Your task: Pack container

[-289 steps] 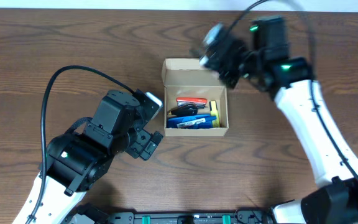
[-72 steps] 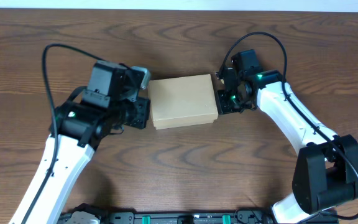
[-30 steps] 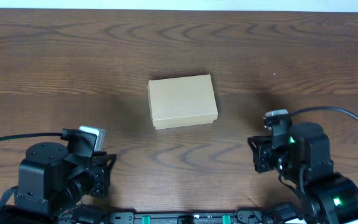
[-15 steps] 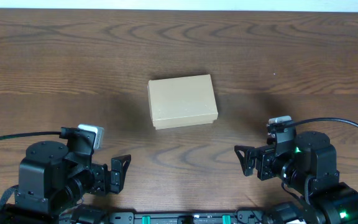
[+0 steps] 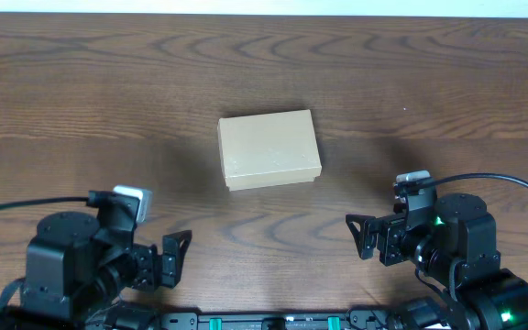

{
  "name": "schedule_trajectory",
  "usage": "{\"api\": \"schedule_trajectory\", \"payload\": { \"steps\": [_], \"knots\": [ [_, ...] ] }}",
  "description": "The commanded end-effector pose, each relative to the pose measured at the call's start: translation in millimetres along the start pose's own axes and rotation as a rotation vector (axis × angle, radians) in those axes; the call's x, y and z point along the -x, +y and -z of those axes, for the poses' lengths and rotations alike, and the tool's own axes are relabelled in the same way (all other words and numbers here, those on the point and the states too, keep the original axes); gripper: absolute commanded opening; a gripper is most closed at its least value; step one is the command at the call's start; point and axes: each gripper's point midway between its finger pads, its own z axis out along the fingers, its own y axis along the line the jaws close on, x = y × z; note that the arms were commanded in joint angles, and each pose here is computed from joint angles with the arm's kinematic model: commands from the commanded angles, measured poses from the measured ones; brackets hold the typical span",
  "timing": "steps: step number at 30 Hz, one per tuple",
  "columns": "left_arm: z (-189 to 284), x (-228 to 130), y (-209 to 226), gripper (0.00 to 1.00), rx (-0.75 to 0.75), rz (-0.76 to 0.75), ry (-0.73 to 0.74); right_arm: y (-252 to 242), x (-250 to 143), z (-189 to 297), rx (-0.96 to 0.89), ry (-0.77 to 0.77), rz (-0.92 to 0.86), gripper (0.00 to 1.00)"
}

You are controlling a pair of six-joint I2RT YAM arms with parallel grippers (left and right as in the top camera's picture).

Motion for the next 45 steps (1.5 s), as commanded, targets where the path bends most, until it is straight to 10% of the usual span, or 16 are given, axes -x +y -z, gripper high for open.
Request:
{"api": "schedule_trajectory", "payload": {
  "steps": [1, 13, 45],
  "knots": [
    [10.1, 3.1, 21.6, 0.95, 0.121, -0.015, -0.080, 2.0, -1.9, -0.4, 0.010, 0.008, -0.001, 0.99],
    [-33.3, -9.6, 59.2, 0.95, 0.219, -0.161, -0.451, 2.0, -1.9, -0.4, 0.010, 0.008, -0.001, 0.99],
    [-142.0, -54.3, 87.3, 0.95, 0.153, -0.134, -0.441, 2.0, -1.9, -0.4, 0.010, 0.008, -0.001, 0.99]
  ]
}}
